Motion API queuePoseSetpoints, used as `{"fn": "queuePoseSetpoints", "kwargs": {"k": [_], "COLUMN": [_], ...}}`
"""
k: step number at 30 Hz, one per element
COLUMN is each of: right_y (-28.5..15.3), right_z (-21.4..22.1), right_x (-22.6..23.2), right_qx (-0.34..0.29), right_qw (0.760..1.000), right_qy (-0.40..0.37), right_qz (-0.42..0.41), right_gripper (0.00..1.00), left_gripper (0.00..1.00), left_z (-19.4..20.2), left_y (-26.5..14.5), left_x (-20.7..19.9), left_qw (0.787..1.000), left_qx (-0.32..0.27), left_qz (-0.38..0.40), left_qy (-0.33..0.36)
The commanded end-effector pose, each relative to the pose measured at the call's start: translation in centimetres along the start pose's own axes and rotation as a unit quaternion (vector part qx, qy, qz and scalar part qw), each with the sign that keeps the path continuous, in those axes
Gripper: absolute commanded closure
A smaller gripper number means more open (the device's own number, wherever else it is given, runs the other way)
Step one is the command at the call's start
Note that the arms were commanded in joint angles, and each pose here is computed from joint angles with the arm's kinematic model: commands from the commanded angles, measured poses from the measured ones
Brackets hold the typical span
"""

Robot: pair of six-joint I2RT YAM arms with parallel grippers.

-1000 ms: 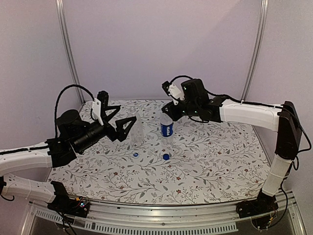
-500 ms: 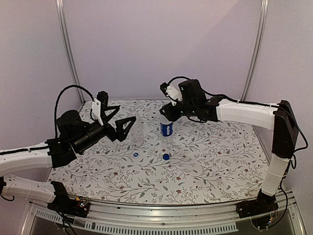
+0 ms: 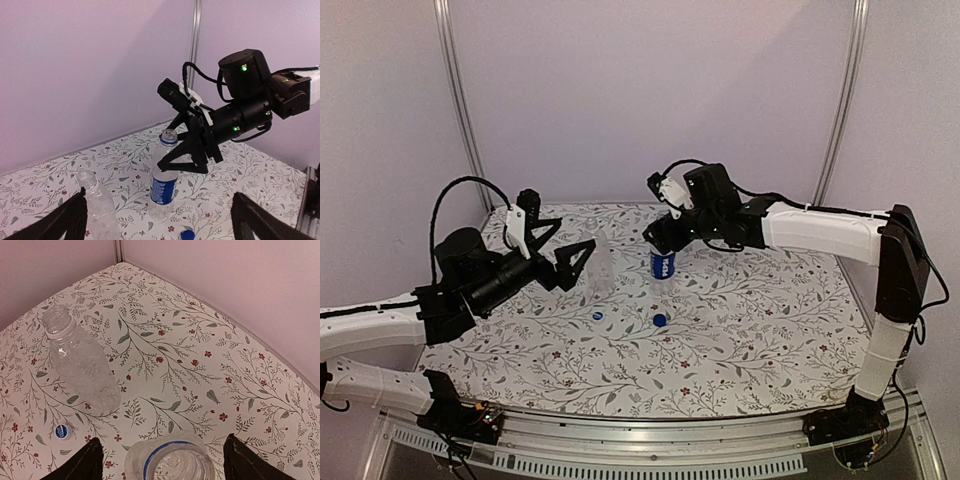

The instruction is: Unscrew the bottle caps

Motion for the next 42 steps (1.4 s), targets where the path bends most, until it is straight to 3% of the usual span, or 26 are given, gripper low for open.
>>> {"fn": "queuePoseSetpoints", "kwargs": {"k": [1, 8, 14, 18, 26, 31, 42], "right_y": [-1.8, -4.1, -7.5, -10.0, -15.0, -17.2, -20.6], "right_z": [-2.6, -3.7, -4.1, -3.8, -2.8, -1.2, 0.8], "right_x": [-1.0, -1.8, -3.2, -4.9, -9.5, -11.8, -13.1], "right_qx": [-0.028, -0.042, -0.065, -0.081, -0.106, -0.102, -0.101], "right_qw": [0.999, 0.998, 0.995, 0.991, 0.982, 0.976, 0.969], "right_qy": [0.008, 0.012, 0.032, 0.067, 0.108, 0.138, 0.133], "right_qz": [0.014, 0.034, 0.065, 0.082, 0.116, 0.131, 0.182], "right_gripper": [0.15, 0.06, 0.01, 0.01, 0.01, 0.01, 0.01], "left_gripper": [0.0, 0.0, 0.0, 0.0, 0.0, 0.0, 0.0], "left_z": [-0.1, -0.5, -1.6, -1.8, -5.6, -6.2, -6.3], "left_y": [-0.3, -0.4, -0.4, -0.6, -2.7, -4.0, -5.0], "left_x": [0.6, 1.0, 3.1, 5.6, 7.7, 9.7, 12.2], "left_qw": [1.0, 1.0, 0.996, 0.988, 0.981, 0.972, 0.972], "left_qx": [-0.004, -0.004, 0.012, 0.046, 0.015, 0.03, 0.064], "left_qz": [-0.014, -0.024, -0.086, -0.147, -0.193, -0.233, -0.226], "left_qy": [0.012, 0.013, 0.008, -0.006, -0.005, 0.011, 0.03]}}
Point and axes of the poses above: each gripper's point midway between its finger pads, its own y axis out along the fingers, its own x axis along the line the jaws close on, z = x × y, the point moved 1 cm from there along -y, back along the fingers, and after that the axes turned 5 degrees about -y, right-handed, at the moved point
